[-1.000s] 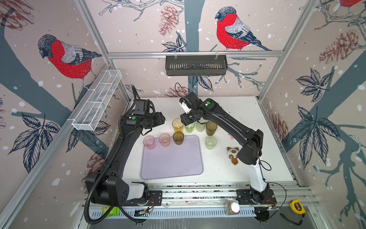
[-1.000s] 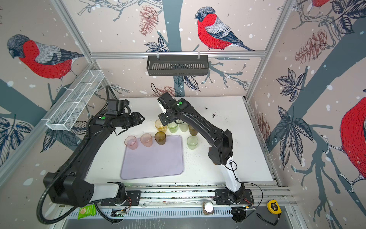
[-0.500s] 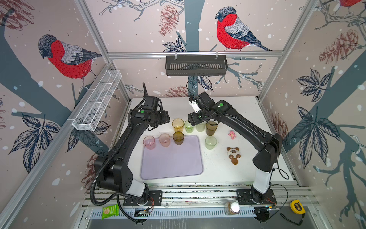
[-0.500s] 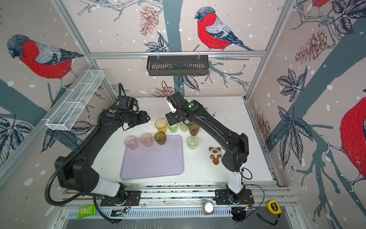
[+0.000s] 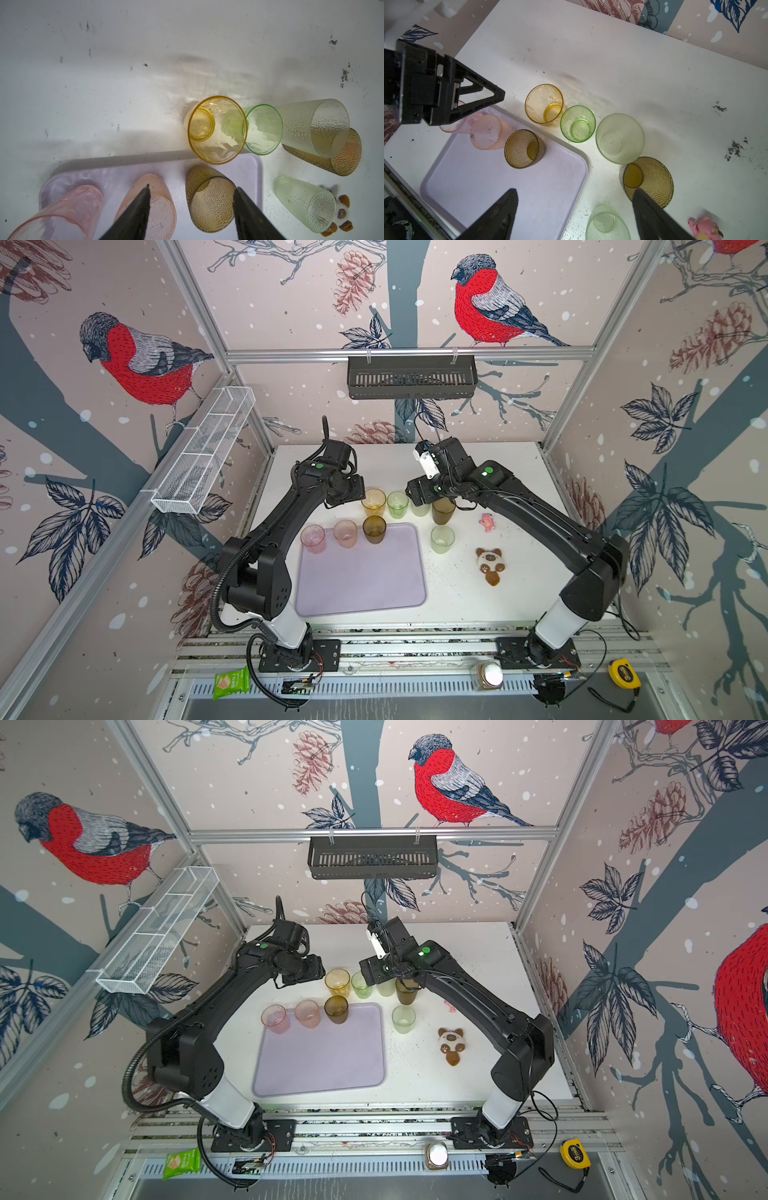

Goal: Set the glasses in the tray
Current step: 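Raise the right gripper away while the left gripper moves to the yellow glass, then lower the left gripper into the yellow glass rim and close it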

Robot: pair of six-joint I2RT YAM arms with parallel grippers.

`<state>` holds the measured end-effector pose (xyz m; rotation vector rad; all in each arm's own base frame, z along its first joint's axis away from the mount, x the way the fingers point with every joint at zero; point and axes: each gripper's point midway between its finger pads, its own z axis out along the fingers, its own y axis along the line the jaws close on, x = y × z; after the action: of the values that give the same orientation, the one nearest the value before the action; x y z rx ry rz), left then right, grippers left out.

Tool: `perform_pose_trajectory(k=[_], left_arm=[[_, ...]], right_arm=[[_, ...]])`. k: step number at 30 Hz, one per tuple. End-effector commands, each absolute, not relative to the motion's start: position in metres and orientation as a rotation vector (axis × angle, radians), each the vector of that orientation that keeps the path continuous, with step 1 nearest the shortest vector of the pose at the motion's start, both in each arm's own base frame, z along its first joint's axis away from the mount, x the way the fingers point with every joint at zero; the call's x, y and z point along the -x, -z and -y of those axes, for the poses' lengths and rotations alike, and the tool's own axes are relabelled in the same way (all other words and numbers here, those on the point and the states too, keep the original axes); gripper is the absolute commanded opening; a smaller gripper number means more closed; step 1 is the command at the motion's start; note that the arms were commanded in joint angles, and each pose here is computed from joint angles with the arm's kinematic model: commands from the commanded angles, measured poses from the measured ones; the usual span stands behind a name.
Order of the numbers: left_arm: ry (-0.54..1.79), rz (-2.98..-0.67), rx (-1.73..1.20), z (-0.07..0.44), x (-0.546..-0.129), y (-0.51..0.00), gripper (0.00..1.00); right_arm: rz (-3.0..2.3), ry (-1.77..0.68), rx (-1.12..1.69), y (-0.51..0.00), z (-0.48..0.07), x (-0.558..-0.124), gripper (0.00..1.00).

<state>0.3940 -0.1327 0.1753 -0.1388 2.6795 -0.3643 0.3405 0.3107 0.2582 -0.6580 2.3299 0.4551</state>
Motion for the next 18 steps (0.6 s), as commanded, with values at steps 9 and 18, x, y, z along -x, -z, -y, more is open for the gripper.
perform_pose_trajectory(k=[9, 18], left_arm=[[0.34, -2.758, 0.1, 0.143, -0.41, -0.148, 0.61], [0.302, -2.796, 0.081, 0.15, -0.419, -0.126, 0.58]], right_arm=[[-2.261, -0.507, 0.618, -0.269, -0.305, -0.343, 0.98], [-2.261, -0.504, 0.608, -0.267, -0.3, -0.343, 1.0]])
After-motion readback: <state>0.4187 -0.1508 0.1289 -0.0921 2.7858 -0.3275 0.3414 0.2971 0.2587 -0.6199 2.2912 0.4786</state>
